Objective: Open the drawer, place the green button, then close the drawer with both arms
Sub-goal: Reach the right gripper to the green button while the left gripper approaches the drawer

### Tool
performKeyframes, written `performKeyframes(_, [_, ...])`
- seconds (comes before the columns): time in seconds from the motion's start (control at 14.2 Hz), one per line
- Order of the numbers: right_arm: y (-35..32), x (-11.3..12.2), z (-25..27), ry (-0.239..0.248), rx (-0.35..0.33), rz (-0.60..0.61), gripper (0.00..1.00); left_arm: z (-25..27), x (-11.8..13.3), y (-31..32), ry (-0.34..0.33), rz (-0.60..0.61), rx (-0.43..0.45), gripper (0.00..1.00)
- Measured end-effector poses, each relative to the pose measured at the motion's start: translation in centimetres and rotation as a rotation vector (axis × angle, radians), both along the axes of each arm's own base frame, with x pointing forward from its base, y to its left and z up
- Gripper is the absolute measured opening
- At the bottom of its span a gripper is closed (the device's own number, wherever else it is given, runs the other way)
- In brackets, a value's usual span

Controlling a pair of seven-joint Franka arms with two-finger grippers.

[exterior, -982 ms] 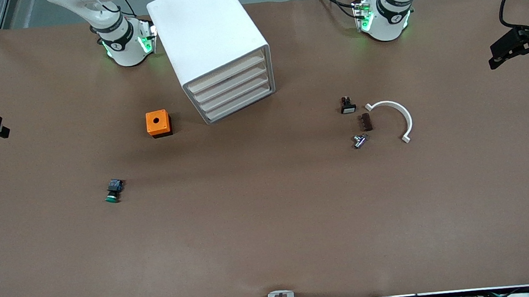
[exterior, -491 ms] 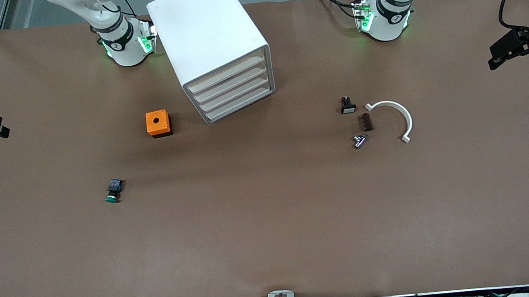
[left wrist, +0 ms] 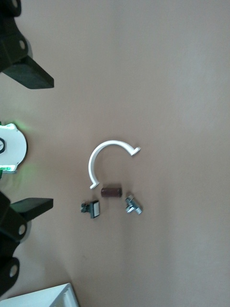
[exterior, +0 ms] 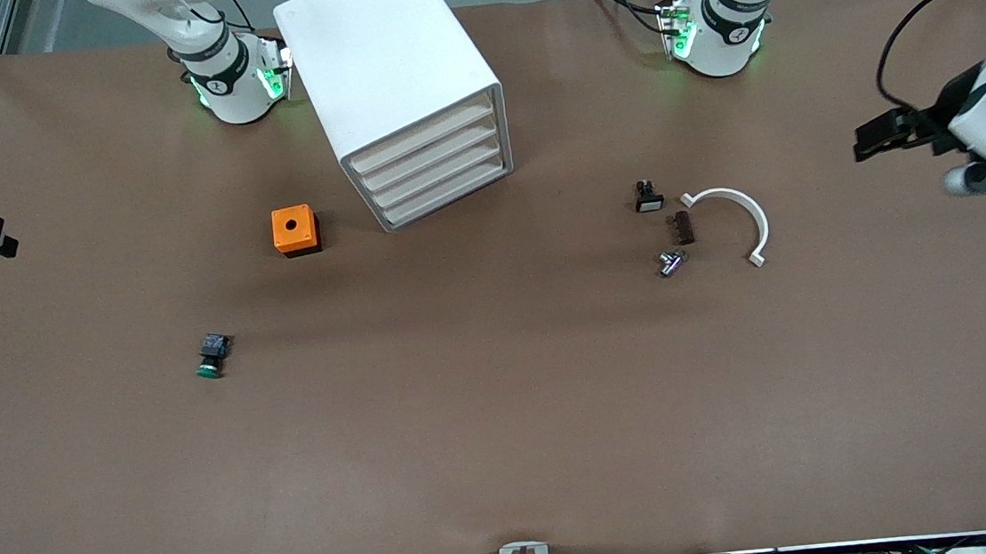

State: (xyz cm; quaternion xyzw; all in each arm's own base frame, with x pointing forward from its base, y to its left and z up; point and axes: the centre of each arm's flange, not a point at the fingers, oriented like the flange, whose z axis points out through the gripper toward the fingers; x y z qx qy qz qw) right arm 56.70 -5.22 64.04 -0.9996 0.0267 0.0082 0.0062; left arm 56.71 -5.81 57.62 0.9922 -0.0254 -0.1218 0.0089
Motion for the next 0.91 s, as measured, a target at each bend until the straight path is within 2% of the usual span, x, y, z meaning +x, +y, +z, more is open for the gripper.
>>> performKeyframes(0.28, [0.0,1.2,-2.6,0.048,0.002,0.003,1.0,-7.9,1.6,-5.4,0.153,-0.069,-0.078,1.0])
performKeyframes(0.56, [-0.2,4.2,-11.1,0.18,0.008,0.002,1.0,-14.7,2.6,-8.8,0.296,-0.056,-0.225,1.0])
performKeyframes(0.63, [-0.2,5.2,-13.5,0.2,0.007,0.002,1.0,-16.3,2.7,-9.8,0.331,-0.052,-0.268,1.0])
performKeyframes(0.77, [-0.3,6.6,-18.0,0.203,0.004,0.002,1.0,-19.3,2.8,-12.5,0.381,-0.055,-0.355,1.0])
performKeyframes(0.91, [-0.4,7.0,-21.8,0.178,0.001,0.002,1.0,-21.3,2.5,-16.3,0.395,-0.085,-0.422,1.0])
